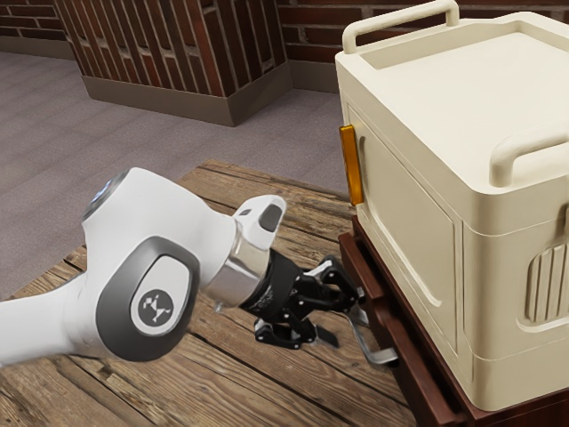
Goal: Pull the drawer handle with one arm to open the drawer
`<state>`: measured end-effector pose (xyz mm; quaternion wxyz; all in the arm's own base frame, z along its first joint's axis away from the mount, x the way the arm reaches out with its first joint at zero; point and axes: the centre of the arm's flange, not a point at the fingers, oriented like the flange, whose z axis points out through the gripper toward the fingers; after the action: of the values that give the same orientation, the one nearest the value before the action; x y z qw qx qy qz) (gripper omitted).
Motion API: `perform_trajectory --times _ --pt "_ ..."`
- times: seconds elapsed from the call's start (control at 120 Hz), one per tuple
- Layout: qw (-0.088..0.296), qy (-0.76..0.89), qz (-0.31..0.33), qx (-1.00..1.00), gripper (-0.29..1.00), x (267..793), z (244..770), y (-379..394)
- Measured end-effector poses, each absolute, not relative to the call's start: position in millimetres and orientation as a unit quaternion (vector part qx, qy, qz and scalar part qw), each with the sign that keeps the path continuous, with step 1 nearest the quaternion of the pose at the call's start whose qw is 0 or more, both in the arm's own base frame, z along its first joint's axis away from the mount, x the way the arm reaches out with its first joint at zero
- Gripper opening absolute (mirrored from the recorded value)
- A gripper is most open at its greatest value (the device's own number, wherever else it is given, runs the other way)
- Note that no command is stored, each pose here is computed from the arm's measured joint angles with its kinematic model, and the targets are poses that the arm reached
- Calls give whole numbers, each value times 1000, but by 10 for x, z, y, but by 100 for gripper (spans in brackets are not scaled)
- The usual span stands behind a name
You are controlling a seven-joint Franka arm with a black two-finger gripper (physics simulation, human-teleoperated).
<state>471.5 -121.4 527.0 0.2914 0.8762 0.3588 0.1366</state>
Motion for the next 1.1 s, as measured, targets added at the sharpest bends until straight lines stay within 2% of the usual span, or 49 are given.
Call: perform_trajectory --times 0.483,0.725,1.1 --pt "272 356 82 890 31 4438 5420 -1090" --pt "242 361 61 898 31 4282 5484 -1040" --pt "218 393 33 893 31 4121 5546 -787"
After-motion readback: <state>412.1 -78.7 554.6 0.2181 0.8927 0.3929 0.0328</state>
